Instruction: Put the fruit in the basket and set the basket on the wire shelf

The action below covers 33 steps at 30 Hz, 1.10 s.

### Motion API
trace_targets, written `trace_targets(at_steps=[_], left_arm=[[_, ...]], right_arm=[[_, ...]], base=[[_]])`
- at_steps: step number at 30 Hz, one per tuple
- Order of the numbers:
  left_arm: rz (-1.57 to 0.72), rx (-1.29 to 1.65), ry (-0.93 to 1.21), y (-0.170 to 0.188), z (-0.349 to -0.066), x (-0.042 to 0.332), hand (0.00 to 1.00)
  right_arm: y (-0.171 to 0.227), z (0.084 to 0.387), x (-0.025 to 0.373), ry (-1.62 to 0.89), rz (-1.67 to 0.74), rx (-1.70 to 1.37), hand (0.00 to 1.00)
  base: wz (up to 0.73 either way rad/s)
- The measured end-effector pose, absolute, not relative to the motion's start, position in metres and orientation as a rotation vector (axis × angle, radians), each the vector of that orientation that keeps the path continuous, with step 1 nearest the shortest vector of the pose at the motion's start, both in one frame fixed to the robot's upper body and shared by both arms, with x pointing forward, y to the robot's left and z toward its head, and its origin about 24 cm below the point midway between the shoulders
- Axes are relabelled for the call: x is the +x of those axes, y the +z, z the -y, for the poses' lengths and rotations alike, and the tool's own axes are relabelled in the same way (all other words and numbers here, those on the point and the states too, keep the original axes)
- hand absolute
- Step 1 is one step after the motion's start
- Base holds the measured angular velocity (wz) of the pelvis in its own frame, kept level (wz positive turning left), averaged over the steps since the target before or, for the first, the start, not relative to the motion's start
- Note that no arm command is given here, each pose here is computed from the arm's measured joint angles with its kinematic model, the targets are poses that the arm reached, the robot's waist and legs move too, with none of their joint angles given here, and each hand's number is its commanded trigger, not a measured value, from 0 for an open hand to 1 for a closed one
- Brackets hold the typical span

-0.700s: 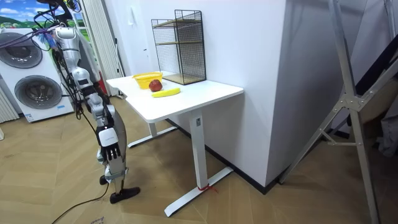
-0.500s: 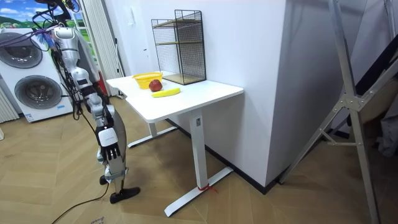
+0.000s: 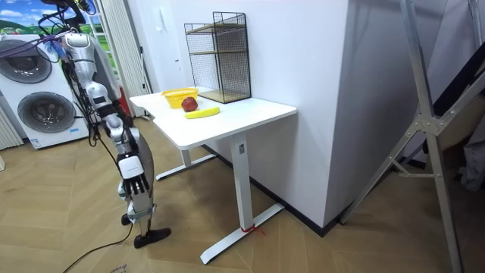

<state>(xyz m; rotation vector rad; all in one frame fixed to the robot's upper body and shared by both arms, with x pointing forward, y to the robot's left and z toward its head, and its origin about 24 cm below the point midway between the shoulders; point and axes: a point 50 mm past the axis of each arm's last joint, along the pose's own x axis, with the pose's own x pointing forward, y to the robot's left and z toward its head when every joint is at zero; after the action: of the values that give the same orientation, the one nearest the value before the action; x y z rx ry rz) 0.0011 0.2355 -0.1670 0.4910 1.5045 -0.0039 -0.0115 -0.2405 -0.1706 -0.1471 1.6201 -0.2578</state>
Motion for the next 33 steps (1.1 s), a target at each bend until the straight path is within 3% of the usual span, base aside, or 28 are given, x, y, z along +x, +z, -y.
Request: trace_targets(at_steps=[7,13,24,33], left_arm=[[-1.496,0.442,0.074,-0.165,-0.241,-0.006,0.00],[-1.470,0.417,0.183,-0.161,-0.251,-0.013,0.00],[-1.427,0.370,0.282,-0.156,-0.261,-0.015,0.00],[-1.355,0.411,0.333,-0.149,-0.274,-0.009,0.00]], right_arm=[[-0.168,0.249,-0.010,-0.953,-1.365,0.510,0.00],[-0.162,0.266,-0.005,-1.381,-1.052,0.918,0.00],[-0.145,0.298,0.001,-1.760,-0.796,1.091,0.00],[-0.082,0.355,0.037,-1.944,-0.444,0.927,0.00]], base=[[0.00],[-0.04],[-0.06],[-0.05]])
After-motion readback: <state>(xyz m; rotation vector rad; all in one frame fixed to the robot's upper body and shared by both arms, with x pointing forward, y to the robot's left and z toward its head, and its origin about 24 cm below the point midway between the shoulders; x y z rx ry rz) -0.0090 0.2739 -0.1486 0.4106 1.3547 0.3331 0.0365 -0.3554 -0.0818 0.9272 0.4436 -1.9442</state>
